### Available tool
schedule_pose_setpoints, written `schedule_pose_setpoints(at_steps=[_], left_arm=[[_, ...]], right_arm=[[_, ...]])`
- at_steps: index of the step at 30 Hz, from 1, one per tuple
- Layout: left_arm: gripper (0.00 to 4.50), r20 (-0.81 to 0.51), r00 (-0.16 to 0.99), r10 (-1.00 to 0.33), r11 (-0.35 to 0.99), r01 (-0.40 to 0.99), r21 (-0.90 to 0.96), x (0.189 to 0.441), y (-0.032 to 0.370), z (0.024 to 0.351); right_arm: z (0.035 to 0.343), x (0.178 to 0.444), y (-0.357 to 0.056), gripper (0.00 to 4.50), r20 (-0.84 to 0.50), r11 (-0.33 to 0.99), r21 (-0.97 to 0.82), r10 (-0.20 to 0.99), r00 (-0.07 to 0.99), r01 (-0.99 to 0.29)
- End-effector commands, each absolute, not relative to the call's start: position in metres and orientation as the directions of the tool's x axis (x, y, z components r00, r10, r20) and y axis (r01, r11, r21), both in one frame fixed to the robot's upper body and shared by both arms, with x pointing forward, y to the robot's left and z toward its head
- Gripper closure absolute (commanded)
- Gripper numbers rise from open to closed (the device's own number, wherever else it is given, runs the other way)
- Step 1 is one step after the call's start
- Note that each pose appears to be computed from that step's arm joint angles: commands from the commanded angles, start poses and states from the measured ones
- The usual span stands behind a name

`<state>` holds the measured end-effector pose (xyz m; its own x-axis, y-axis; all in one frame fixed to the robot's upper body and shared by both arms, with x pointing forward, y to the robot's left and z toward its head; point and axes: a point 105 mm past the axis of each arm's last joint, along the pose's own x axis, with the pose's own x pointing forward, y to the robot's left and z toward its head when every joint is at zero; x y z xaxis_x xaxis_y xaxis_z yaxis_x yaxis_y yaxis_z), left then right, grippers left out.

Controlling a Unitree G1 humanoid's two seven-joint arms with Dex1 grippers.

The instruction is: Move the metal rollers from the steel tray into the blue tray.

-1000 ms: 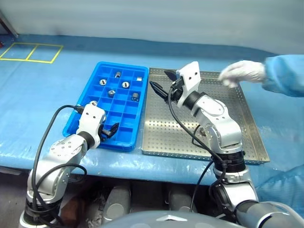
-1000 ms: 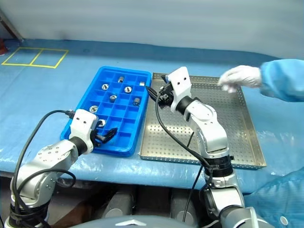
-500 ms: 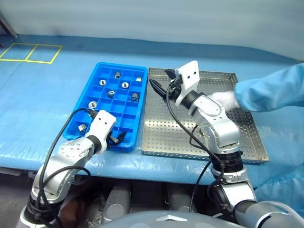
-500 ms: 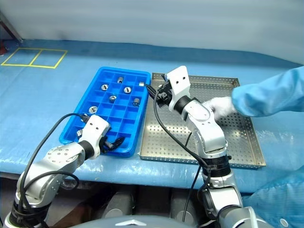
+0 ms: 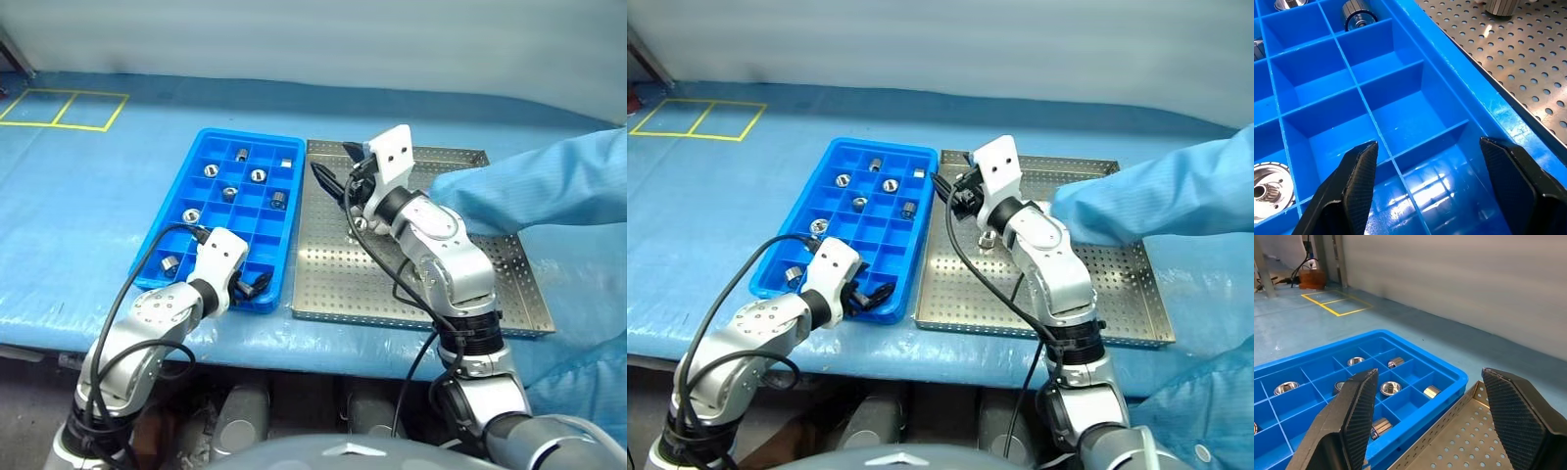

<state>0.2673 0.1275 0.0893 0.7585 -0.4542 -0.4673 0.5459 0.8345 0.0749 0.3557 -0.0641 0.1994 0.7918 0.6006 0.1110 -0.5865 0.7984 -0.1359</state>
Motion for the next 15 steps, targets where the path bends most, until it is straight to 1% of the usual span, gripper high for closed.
schedule_pose_setpoints(at_steps=[1,8,15], left_arm=[[0.86,-0.437,0.739,-0.513,0.807,0.588,0.048,0.264,0.116,0.094],[0.86,-0.415,0.747,-0.520,0.811,0.584,0.036,0.265,0.115,0.098],[0.86,-0.392,0.739,-0.549,0.810,0.586,-0.029,0.264,0.108,0.101]], right_arm=[[0.214,0.351,-0.062,0.92,0.165,0.792,-0.161,0.609,0.775,-0.589],[0.211,0.351,-0.063,0.92,0.158,0.795,-0.161,0.606,0.780,-0.585],[0.207,0.350,-0.062,0.92,0.146,0.792,-0.161,0.609,0.780,-0.589]])
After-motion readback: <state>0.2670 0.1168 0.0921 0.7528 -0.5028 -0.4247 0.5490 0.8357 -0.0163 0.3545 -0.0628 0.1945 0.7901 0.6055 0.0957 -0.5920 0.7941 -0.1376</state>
